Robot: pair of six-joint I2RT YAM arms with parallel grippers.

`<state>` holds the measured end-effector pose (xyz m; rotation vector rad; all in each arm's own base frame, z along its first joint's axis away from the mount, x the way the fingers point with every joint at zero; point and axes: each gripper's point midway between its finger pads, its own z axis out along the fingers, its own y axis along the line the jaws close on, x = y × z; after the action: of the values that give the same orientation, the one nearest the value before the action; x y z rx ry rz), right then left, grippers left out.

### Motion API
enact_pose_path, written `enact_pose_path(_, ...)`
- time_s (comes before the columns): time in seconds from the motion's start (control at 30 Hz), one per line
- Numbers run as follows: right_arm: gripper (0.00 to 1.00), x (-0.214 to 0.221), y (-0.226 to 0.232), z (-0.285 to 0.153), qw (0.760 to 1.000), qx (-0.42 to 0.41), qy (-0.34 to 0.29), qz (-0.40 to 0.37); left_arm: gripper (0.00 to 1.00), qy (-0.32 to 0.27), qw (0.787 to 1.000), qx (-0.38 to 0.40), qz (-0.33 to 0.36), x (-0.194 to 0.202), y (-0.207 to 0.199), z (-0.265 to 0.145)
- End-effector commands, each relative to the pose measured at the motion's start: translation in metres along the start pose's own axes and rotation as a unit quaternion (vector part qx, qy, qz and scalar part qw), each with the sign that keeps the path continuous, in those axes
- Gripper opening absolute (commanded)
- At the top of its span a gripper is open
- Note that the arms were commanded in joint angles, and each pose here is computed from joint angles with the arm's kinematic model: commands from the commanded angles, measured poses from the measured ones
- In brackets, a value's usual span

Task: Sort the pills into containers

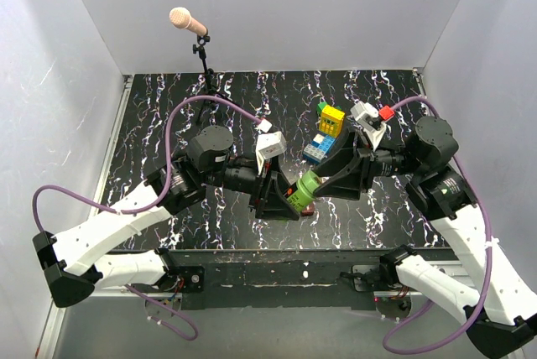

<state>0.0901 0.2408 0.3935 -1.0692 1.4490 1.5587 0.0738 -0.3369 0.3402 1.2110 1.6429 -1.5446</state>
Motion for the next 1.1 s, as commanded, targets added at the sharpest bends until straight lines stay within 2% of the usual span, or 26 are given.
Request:
enact_pose_path(0.0, 0.01, -0.005, 0.005, -0.001, 0.999, -0.014, -0.004, -0.041, 0.0, -0.029, 0.998, 0.038, 0.043, -0.022, -0.022, -0.004)
enact_pose_path(0.77, 0.01, -0.013, 0.013, -0.009, 0.993, 0.016, -0.023, -0.113, 0.0, -0.032, 0.998, 0.03, 0.049, -0.014, -0.022, -0.01)
enact_pose_path(0.9, 0.01, -0.018, 0.006, -0.011, 0.992, 0.051, -0.035, -0.114, 0.0, -0.034, 0.998, 0.029, 0.052, -0.014, -0.022, -0.01)
enact_pose_path(1.07, 0.01, -0.034, -0.013, -0.022, 0.981, 0.143, -0.078, -0.106, 0.0, -0.037, 0.997, 0.024, 0.056, -0.014, -0.022, -0.013)
